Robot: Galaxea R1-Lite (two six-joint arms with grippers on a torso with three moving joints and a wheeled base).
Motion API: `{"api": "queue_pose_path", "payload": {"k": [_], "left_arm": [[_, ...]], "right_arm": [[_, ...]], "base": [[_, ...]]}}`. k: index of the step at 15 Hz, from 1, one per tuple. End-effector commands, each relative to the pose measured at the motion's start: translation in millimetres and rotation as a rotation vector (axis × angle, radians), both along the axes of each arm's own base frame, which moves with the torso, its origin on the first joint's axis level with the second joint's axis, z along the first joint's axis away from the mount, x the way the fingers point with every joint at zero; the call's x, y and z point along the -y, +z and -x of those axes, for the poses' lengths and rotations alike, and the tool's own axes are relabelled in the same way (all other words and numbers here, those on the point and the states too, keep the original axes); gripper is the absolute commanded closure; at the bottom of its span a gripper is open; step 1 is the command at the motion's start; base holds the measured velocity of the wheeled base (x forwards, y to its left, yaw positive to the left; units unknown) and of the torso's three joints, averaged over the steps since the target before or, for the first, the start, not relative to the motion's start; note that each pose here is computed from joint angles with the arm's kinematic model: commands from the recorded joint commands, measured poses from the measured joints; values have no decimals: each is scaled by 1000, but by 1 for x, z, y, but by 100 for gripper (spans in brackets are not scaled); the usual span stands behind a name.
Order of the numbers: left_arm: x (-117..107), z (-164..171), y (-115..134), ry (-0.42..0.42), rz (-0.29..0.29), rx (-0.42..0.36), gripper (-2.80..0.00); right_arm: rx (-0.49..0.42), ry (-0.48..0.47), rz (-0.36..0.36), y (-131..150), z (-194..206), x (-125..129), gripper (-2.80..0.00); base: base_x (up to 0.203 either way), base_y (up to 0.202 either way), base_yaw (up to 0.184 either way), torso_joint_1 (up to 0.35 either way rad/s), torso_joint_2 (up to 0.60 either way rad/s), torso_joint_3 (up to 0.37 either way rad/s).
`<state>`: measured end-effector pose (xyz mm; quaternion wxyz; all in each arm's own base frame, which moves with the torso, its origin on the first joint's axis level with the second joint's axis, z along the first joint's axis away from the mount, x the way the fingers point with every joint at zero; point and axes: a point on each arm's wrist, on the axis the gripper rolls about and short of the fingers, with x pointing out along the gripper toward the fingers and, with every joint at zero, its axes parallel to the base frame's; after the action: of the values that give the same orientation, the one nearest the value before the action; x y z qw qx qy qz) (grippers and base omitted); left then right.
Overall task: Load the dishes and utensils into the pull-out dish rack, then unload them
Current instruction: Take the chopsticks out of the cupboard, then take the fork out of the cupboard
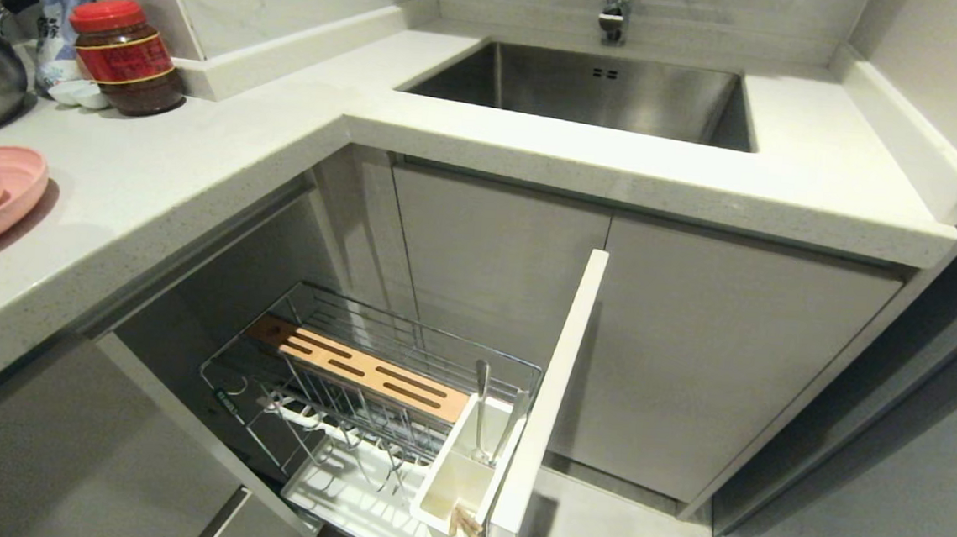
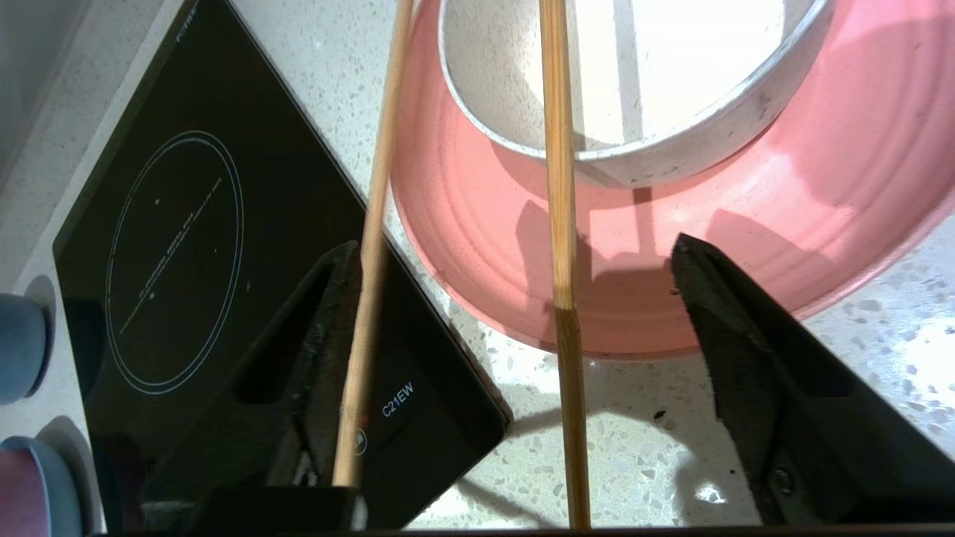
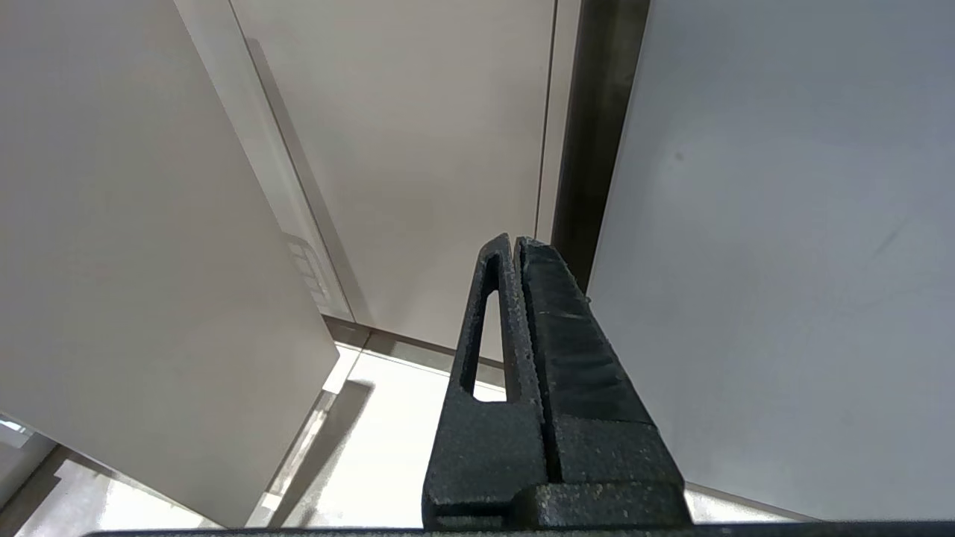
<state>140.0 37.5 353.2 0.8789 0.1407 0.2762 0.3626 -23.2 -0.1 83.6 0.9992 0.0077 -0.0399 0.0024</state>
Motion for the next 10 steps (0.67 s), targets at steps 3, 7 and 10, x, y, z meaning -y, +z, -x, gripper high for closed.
{"api": "queue_pose_path", "payload": {"k": [3,7,10], "left_arm": [[1,3,9,-5,-16,90,-280],[4,-1,27,-65,-29,300,0],[16,-3,48,-150,1,527,0]], "right_arm": [[-26,0,0,-7,-2,0,0],[-26,0,0,-7,-2,0,0],[-26,0,0,-7,-2,0,0]], "base": [[0,0,0,0,0,0],[0,0,0,0,0,0],[0,0,0,0,0,0]]}}
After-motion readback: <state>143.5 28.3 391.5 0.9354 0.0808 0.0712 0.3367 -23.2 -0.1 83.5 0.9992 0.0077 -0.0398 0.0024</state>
